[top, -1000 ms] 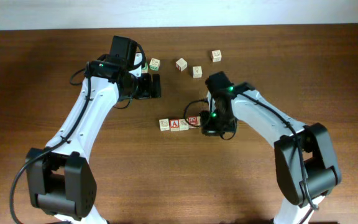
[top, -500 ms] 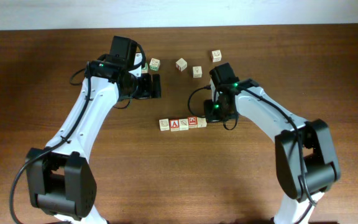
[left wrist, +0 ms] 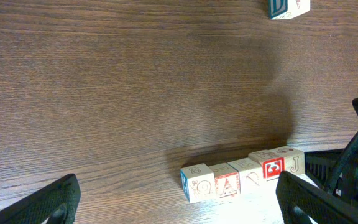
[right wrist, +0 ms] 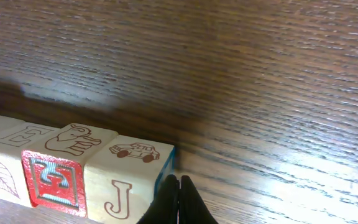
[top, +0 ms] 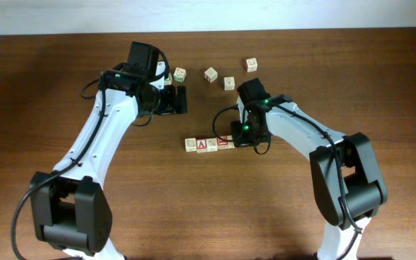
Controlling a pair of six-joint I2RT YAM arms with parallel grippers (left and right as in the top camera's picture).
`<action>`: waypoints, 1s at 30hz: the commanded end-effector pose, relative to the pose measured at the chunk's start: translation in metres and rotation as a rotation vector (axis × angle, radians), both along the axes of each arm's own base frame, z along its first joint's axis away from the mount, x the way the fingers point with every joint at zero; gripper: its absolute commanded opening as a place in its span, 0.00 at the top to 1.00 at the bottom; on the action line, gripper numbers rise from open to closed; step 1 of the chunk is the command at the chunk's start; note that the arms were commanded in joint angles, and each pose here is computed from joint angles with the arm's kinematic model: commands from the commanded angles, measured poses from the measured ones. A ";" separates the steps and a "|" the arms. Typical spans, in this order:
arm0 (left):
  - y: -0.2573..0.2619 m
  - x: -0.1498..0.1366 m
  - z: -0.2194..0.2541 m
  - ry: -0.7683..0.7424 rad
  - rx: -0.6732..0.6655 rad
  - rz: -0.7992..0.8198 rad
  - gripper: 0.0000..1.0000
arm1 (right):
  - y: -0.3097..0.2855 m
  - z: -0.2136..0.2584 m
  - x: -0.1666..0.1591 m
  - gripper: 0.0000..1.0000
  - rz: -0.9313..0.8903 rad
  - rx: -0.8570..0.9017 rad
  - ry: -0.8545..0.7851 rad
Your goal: Rotate 5 blocks
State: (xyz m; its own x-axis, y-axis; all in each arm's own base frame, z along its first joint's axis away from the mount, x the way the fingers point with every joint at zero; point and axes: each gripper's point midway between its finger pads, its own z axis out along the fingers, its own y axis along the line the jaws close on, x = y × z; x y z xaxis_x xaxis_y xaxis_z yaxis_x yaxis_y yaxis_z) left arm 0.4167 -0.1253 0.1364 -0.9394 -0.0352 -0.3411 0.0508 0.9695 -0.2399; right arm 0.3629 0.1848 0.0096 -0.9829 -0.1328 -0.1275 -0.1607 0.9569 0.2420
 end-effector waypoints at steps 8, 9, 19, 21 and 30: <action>-0.002 -0.001 -0.003 0.007 0.007 -0.009 0.01 | 0.029 -0.001 -0.021 0.96 0.070 0.068 0.051; -0.002 -0.001 -0.003 0.007 0.007 -0.009 0.01 | 0.031 0.000 -0.023 0.96 0.067 0.085 0.063; -0.002 -0.001 -0.003 0.007 0.007 -0.009 0.01 | 0.019 0.040 -0.006 0.69 0.057 0.066 0.076; -0.002 -0.001 -0.003 0.007 0.007 -0.009 0.01 | 0.022 0.066 0.005 0.66 0.087 0.072 0.044; 0.035 -0.004 0.025 0.040 0.077 0.088 0.89 | 0.017 0.098 0.040 0.67 0.014 0.114 -0.050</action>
